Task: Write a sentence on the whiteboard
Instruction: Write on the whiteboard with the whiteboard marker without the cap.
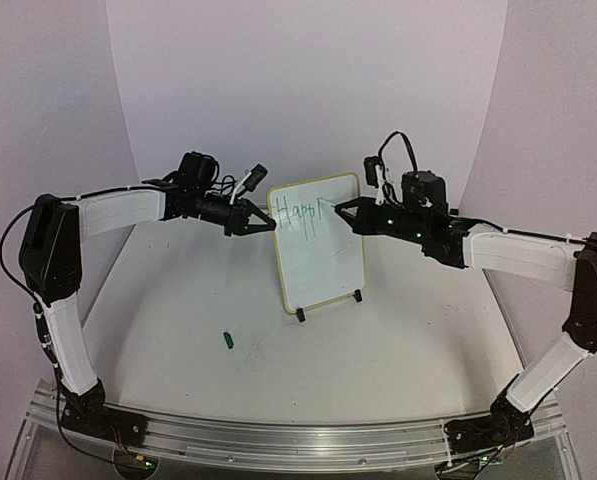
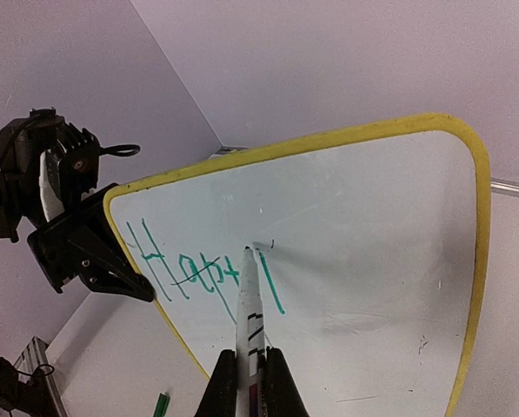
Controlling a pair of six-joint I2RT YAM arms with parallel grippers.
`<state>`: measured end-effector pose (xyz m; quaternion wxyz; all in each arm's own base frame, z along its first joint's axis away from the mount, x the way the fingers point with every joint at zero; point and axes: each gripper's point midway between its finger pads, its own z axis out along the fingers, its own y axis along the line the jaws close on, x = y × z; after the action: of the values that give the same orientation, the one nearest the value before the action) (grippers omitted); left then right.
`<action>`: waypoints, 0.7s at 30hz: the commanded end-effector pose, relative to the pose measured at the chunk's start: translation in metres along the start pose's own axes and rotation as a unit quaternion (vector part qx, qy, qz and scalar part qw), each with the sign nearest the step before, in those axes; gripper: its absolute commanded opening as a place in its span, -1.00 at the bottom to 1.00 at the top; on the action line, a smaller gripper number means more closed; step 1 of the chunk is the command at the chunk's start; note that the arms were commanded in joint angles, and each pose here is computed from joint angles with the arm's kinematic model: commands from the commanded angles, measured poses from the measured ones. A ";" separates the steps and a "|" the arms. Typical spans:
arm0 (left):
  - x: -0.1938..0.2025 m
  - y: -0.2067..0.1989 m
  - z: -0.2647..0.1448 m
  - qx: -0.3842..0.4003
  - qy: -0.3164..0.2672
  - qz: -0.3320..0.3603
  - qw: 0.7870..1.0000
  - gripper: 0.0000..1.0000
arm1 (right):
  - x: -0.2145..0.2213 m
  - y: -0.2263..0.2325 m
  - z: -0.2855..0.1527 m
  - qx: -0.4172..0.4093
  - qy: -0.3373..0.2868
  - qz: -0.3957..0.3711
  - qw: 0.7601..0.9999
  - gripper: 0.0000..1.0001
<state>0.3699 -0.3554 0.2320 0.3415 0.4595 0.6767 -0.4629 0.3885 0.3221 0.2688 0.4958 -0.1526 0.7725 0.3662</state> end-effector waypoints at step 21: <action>0.012 0.002 0.005 0.004 0.022 -0.015 1.000 -1.00 | -0.031 0.012 0.000 -0.009 -0.043 -0.009 0.999 -1.00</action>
<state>0.3699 -0.3554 0.2320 0.3416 0.4597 0.6766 -0.4628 0.3891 0.3196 0.2802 0.5097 -0.1473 0.7639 0.3674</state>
